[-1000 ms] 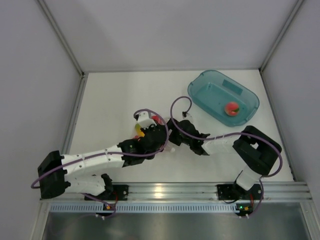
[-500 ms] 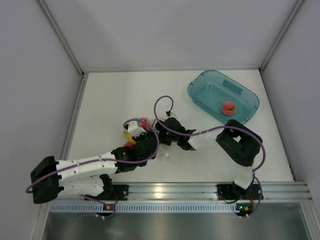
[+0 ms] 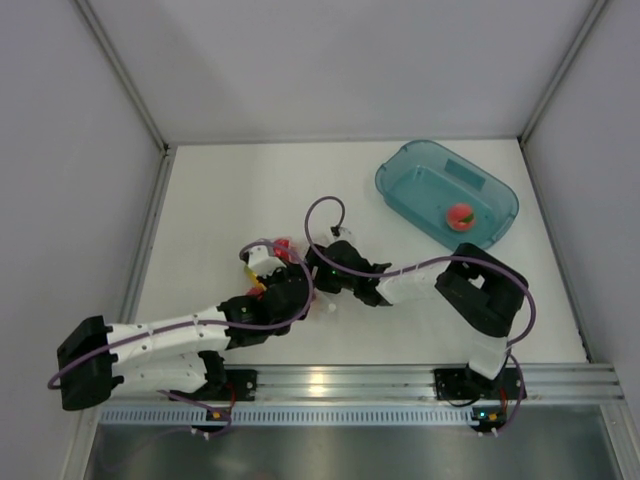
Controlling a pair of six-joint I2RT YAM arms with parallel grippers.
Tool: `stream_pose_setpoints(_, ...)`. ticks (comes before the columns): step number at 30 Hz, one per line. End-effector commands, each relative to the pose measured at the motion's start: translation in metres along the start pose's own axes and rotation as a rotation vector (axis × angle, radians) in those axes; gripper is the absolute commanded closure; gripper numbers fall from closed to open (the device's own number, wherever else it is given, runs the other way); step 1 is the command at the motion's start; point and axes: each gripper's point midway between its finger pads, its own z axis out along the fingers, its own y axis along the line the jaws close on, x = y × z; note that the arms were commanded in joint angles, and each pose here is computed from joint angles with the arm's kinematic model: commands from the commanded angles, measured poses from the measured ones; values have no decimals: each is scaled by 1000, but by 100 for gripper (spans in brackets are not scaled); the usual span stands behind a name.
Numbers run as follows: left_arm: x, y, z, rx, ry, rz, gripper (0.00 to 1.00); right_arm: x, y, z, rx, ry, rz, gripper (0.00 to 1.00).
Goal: Open the zip-top bag and remove the fake food
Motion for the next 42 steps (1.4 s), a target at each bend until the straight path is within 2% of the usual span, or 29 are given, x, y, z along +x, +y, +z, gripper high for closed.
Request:
stream_pose_setpoints(1, -12, 5, -1, -17, -51, -8, 100, 0, -9, -14, 47, -24, -64, 57)
stream_pose_setpoints(13, -12, 2, -1, -13, -46, 15, 100, -38, 16, -63, 11, -152, -129, 61)
stream_pose_setpoints(27, -7, -3, -1, 1, -15, 20, 100, -104, 4, -136, 169, -382, -257, 62)
stream_pose_setpoints(31, -5, -3, -1, 3, -8, 35, 100, -142, 1, -166, 192, -458, -274, 62)
stream_pose_setpoints(34, -5, -5, -2, 8, -2, 34, 100, -181, -18, -187, 255, -523, -268, 62)
stream_pose_setpoints(38, -7, -7, -4, 18, 2, 31, 100, -248, -63, -216, 392, -632, -209, 63)
stream_pose_setpoints(42, -9, -12, -5, 28, 5, 34, 100, -294, -107, -222, 516, -653, -181, 64)
